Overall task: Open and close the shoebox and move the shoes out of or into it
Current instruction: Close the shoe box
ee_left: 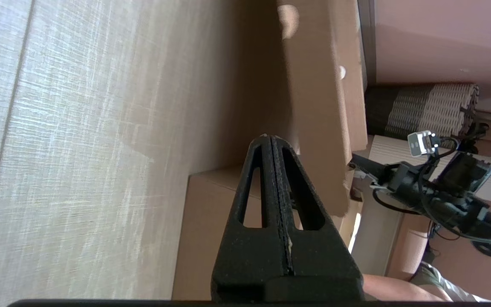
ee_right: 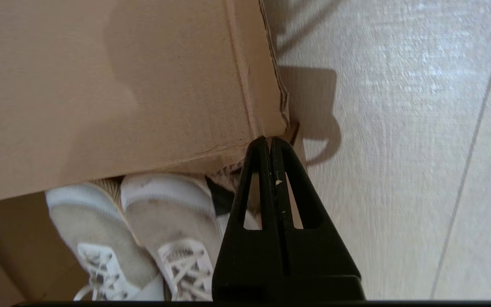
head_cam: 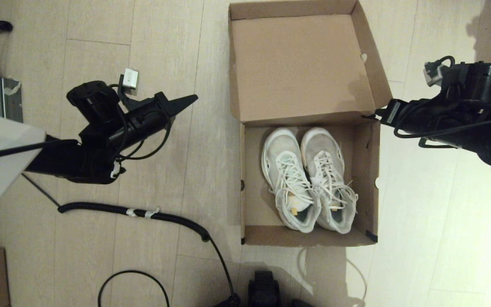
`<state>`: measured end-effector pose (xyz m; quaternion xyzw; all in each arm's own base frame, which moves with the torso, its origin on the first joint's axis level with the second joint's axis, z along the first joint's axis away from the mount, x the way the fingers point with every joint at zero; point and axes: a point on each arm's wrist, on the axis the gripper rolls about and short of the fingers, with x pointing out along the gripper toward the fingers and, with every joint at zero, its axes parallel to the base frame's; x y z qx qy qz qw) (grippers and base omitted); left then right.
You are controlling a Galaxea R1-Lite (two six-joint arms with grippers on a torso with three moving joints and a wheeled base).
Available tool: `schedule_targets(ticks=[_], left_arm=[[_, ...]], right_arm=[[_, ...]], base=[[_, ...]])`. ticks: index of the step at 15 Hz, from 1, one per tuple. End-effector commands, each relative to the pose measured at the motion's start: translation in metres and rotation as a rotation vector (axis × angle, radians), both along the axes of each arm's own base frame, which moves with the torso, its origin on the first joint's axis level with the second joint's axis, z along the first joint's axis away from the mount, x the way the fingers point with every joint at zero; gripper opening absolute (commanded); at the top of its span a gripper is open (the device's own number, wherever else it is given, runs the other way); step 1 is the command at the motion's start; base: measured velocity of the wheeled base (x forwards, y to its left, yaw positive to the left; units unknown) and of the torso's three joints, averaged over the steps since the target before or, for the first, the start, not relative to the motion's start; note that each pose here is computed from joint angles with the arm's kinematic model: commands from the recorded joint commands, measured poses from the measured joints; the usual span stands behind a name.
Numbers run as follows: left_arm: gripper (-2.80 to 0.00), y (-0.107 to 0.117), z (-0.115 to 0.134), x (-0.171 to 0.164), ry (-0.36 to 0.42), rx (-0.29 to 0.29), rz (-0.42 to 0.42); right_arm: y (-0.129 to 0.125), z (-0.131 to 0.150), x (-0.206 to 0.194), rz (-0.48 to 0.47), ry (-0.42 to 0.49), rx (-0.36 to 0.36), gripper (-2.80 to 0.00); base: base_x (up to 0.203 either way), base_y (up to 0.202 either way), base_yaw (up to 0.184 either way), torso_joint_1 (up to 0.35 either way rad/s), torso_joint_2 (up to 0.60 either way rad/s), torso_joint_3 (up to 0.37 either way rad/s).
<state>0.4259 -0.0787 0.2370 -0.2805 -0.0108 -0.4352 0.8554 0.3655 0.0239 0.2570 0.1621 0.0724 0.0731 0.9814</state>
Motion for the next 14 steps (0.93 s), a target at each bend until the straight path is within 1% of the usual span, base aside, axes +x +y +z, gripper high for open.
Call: schedule_targets(ticks=[1,4,7,9,10,11,12,13,14], left_arm=[[-2.8,0.0,0.002,-0.001,-0.005,-0.003,-0.003],[-2.8,-0.004,0.004,-0.003,-0.01,-0.003,-0.013],[-2.8,-0.006,0.016,-0.011,-0.033,-0.008,-0.021],[-2.8,-0.018,0.026,-0.02,-0.053,-0.013,-0.048],[-2.8,-0.026,0.027,-0.022,-0.062,-0.006,-0.063],[-2.8,-0.035,0.025,-0.023,-0.091,0.025,-0.065],[-2.8,-0.043,0.019,-0.021,-0.114,0.072,-0.054],[-2.8,-0.049,0.013,-0.015,-0.124,0.103,-0.037],[-2.8,-0.053,0.013,-0.005,-0.161,0.12,-0.012]], right_arm=[[-0.001,0.013,-0.015,0.001,-0.007,0.004,-2.8],[-0.002,0.016,-0.038,-0.002,0.029,0.004,-2.8],[-0.003,0.021,-0.051,-0.003,0.017,0.009,-2.8],[-0.009,0.022,-0.055,-0.021,0.017,0.009,-2.8],[-0.017,0.021,-0.053,-0.045,0.019,0.002,-2.8],[-0.026,0.019,-0.049,-0.073,0.023,-0.001,-2.8],[-0.036,0.021,-0.044,-0.104,0.013,-0.002,-2.8],[-0.046,0.021,-0.036,-0.127,0.014,-0.005,-2.8],[-0.056,0.019,-0.026,-0.149,0.03,-0.014,-2.8]], base=[[0.0,0.0,0.0,0.0,0.0,0.0],[0.0,0.0,0.0,0.0,0.0,0.0],[0.0,0.0,0.0,0.0,0.0,0.0],[0.0,0.0,0.0,0.0,0.0,0.0],[0.0,0.0,0.0,0.0,0.0,0.0],[0.0,0.0,0.0,0.0,0.0,0.0],[0.0,0.0,0.0,0.0,0.0,0.0],[0.0,0.0,0.0,0.0,0.0,0.0],[0.0,0.0,0.0,0.0,0.0,0.0]])
